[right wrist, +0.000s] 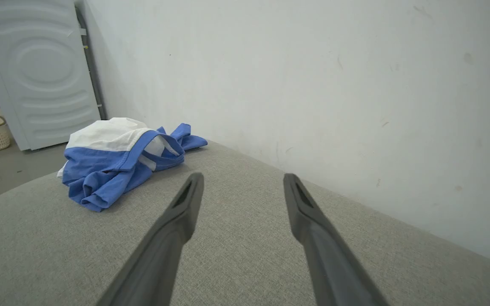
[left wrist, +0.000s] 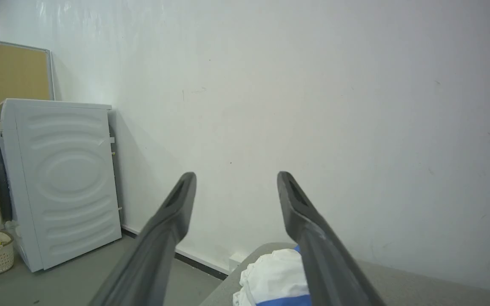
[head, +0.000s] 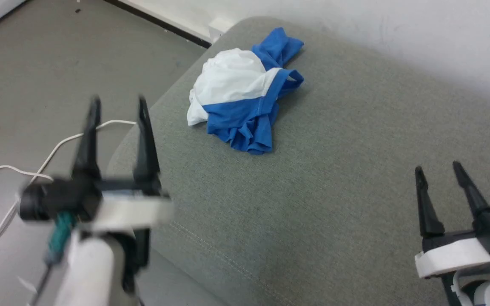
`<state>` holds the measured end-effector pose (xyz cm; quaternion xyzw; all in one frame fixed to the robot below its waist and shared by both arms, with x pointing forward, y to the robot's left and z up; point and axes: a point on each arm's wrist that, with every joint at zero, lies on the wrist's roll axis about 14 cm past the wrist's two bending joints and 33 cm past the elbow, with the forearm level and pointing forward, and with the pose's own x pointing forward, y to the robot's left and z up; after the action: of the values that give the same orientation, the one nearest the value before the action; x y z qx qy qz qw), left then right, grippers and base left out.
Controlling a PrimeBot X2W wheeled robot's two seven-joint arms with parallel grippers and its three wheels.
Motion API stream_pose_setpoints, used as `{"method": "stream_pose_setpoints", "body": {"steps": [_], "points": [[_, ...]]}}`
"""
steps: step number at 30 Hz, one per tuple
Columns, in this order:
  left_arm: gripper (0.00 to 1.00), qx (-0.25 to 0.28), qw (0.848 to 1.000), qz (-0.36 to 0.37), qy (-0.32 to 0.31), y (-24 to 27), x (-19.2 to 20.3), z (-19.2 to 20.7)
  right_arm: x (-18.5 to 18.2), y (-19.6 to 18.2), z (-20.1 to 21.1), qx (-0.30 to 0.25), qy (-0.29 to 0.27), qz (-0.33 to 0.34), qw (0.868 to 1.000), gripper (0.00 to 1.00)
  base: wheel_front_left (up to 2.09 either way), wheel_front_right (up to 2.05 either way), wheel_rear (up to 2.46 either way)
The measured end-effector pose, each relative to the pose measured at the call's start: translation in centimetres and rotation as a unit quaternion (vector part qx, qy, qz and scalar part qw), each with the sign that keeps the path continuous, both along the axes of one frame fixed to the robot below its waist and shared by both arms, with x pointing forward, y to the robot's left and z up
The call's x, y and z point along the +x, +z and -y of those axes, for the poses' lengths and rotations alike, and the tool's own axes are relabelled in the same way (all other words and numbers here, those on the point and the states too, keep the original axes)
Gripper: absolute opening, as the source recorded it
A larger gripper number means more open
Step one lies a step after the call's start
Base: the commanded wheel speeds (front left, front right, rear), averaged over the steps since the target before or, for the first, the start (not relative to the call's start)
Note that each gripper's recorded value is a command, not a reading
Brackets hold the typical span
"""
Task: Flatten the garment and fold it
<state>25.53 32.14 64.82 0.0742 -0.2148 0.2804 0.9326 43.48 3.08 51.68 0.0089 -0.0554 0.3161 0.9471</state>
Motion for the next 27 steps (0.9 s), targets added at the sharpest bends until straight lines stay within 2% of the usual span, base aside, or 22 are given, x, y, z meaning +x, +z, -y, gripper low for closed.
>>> {"method": "stream_pose_setpoints", "body": {"steps": [3, 6, 11, 14, 18, 22, 27], "points": [[1.0, 0.044, 0.999, -0.008, 0.002, 3.6, 2.6, -1.4, 0.7, 0.7, 0.3, 0.001, 0.0, 0.005, 1.0, 1.0, 0.0, 0.0, 0.0], [1.0, 0.066, 0.997, -0.042, -0.006, 5.6, 5.8, -2.7, 1.6, 2.0, 0.5, 0.005, 0.006, 0.019, 1.0, 1.0, 0.0, 0.0, 0.0], [1.0, 0.063, 0.992, -0.107, -0.017, 6.0, 10.8, -4.7, 3.1, 3.6, 1.3, 0.013, 0.012, 0.039, 0.999, 1.0, 0.0, 0.0, 0.0], [1.0, 0.036, 0.988, -0.15, -0.023, 4.2, 13.6, -5.9, 3.9, 3.3, 2.2, 0.011, 0.01, 0.036, 0.999, 1.0, 0.0, 0.0, 0.0], [1.0, -0.005, 0.972, -0.232, -0.032, -0.7, 16.6, -6.8, 5.0, 2.4, 3.6, 0.003, 0.002, 0.028, 1.0, 1.0, 0.0, 0.0, 0.0], [1.0, -0.051, 0.948, -0.31, -0.046, -6.3, 18.7, -6.7, 6.0, 1.4, 5.1, -0.004, -0.007, 0.021, 1.0, 1.0, 0.0, 0.0, 0.0], [1.0, -0.093, 0.921, -0.373, -0.069, -11.9, 20.8, -5.8, 7.3, -0.2, 7.2, -0.017, -0.022, 0.01, 1.0, 1.0, 0.0, 0.0, 0.0]]}}
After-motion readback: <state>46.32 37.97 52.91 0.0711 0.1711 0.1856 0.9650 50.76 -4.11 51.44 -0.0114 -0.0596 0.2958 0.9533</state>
